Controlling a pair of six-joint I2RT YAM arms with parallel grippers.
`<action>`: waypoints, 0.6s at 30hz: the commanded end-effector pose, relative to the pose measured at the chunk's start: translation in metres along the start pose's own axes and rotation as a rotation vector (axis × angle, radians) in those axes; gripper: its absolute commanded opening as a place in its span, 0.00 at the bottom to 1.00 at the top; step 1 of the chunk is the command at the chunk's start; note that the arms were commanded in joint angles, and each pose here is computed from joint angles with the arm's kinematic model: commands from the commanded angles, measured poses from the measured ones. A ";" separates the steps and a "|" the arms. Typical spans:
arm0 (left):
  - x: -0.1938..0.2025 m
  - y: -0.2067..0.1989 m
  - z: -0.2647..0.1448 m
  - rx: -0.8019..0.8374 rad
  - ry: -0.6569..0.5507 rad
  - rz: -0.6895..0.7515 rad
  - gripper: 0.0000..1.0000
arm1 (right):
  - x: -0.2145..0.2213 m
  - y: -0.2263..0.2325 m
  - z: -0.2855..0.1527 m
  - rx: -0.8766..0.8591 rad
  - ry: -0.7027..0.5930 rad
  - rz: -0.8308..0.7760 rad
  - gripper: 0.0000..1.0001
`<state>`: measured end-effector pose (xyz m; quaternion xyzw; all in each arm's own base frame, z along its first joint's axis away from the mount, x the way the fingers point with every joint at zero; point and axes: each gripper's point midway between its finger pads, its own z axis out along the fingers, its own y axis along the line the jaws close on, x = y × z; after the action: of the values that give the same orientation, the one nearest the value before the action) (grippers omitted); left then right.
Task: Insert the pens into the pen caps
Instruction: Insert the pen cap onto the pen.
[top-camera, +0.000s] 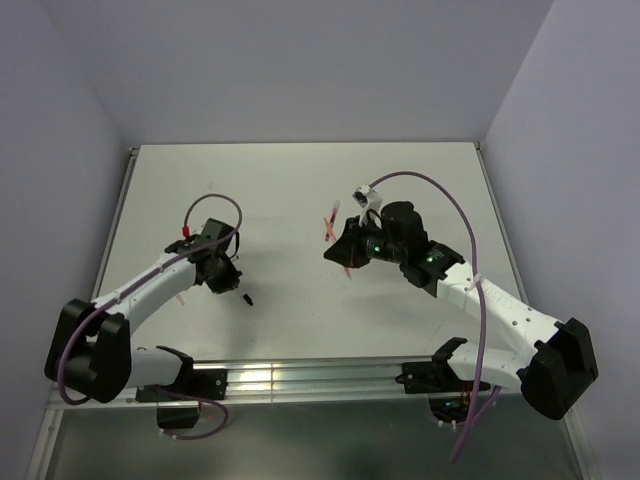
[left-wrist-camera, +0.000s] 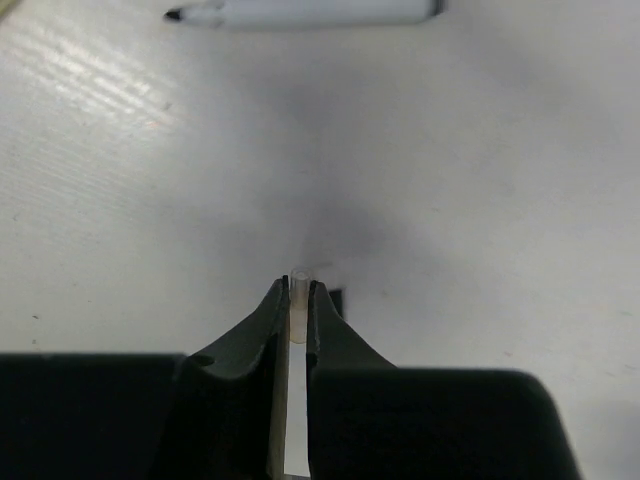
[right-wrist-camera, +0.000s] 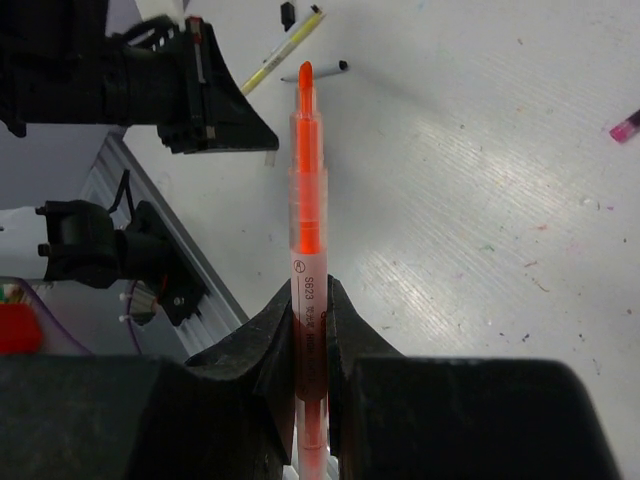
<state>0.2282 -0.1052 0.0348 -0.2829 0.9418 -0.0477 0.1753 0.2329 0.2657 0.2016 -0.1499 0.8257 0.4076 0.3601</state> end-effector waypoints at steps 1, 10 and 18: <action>-0.042 -0.053 -0.049 0.200 -0.127 0.006 0.00 | -0.010 0.014 0.000 -0.084 -0.040 -0.020 0.00; -0.108 -0.169 -0.165 0.663 -0.339 0.075 0.00 | -0.014 0.064 -0.008 -0.303 -0.034 -0.067 0.00; -0.125 -0.238 -0.243 0.998 -0.415 0.147 0.00 | -0.036 0.099 -0.005 -0.382 -0.061 -0.059 0.00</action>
<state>0.3560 -0.2132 0.2963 -0.1571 0.8107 -0.3550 0.4384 0.1956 0.3059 0.2399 -0.2173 0.7600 0.5168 0.3287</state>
